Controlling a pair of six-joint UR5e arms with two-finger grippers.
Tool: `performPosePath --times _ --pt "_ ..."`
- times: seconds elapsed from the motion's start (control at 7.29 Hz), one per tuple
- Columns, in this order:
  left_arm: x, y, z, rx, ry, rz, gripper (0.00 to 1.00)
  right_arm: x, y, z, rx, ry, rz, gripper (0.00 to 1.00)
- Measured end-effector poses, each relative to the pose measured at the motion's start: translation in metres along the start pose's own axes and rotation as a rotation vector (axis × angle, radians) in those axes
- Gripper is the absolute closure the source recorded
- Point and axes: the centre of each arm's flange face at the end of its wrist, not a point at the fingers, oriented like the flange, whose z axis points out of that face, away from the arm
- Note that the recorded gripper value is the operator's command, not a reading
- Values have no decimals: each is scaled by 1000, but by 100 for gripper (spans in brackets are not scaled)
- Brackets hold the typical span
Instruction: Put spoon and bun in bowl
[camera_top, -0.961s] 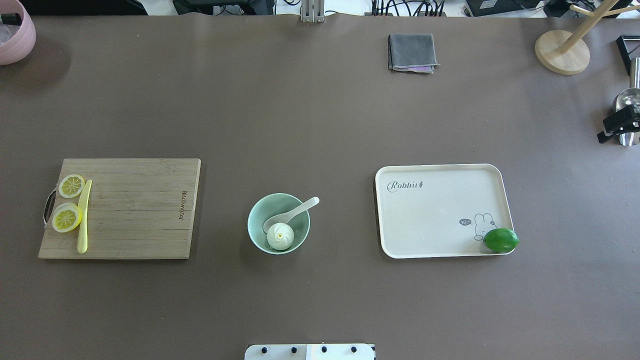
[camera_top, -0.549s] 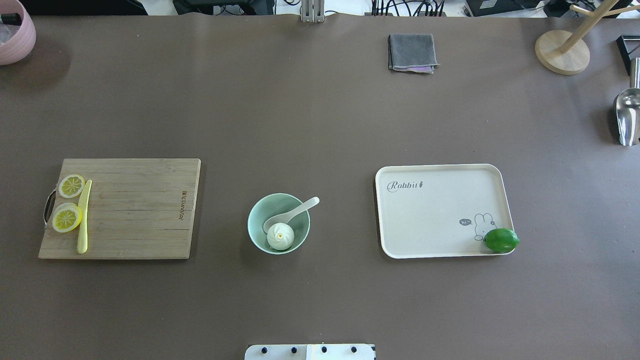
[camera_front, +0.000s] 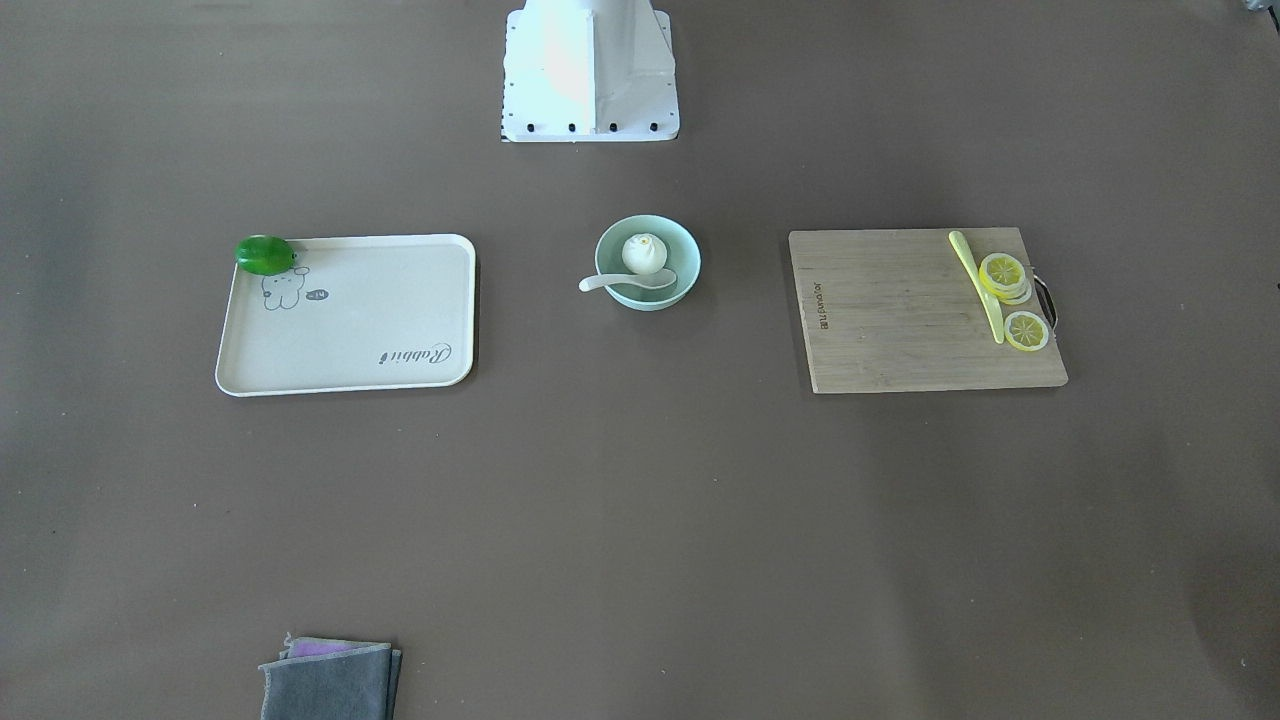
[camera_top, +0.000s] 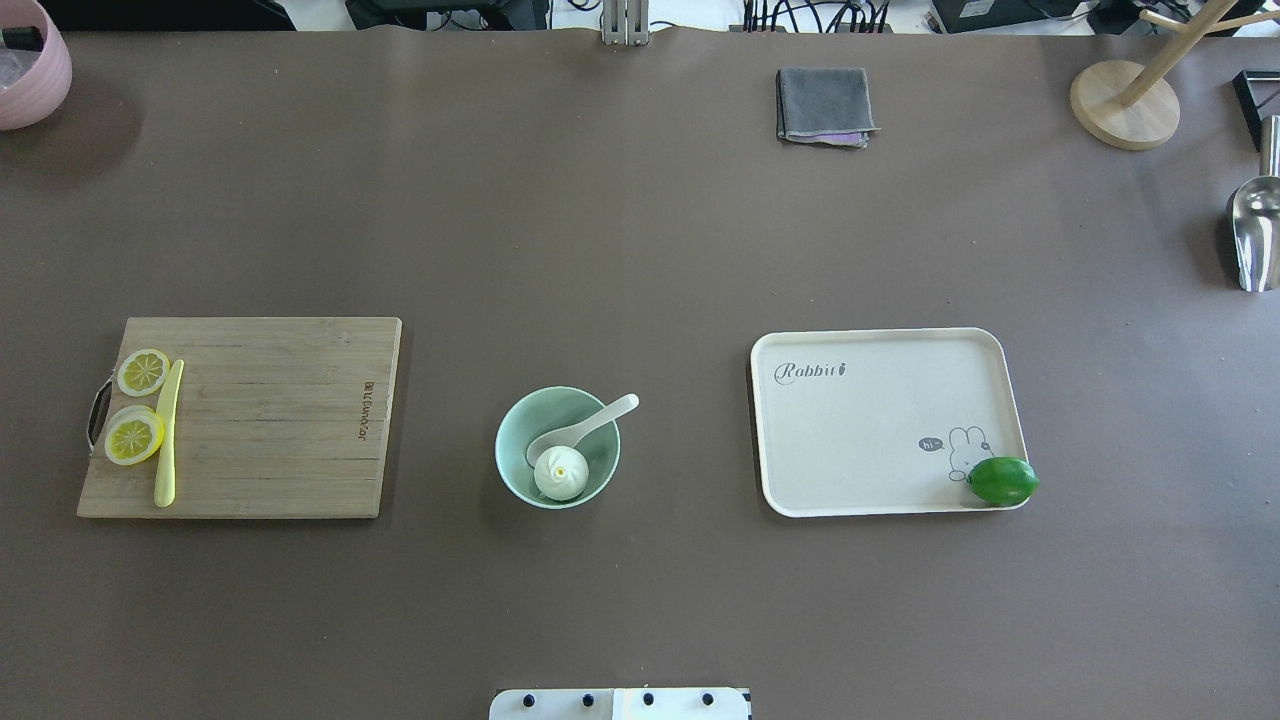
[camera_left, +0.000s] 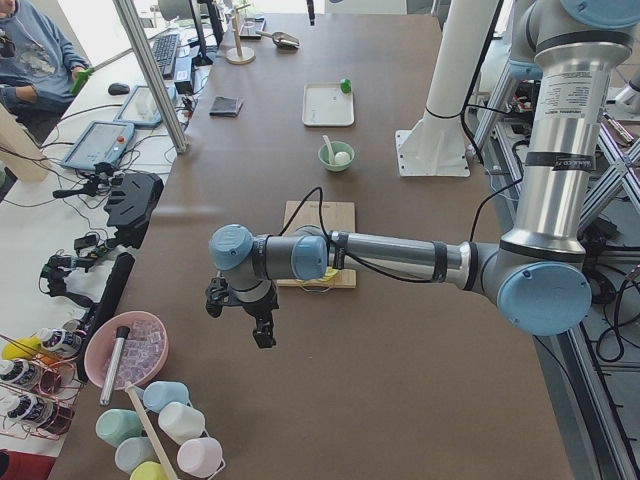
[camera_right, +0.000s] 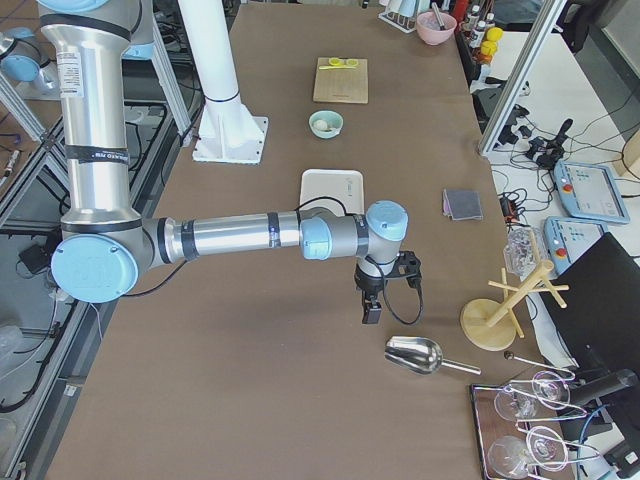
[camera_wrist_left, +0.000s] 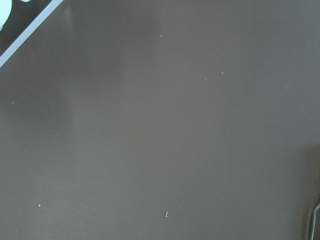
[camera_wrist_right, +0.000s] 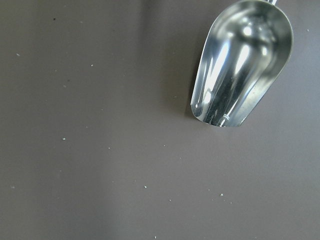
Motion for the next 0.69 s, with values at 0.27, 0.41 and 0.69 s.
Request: performPosePath --times 0.27,0.41,0.69 --pt "1 -1 -2 3 1 -6 2 -3 -11 -4 -4 0 2 0" --pt "2 -2 -3 6 1 -5 2 -2 -17 -3 -7 -1 8 0" --pt "7 -2 -8 15 2 2 2 3 -20 -2 -13 -22 23 0"
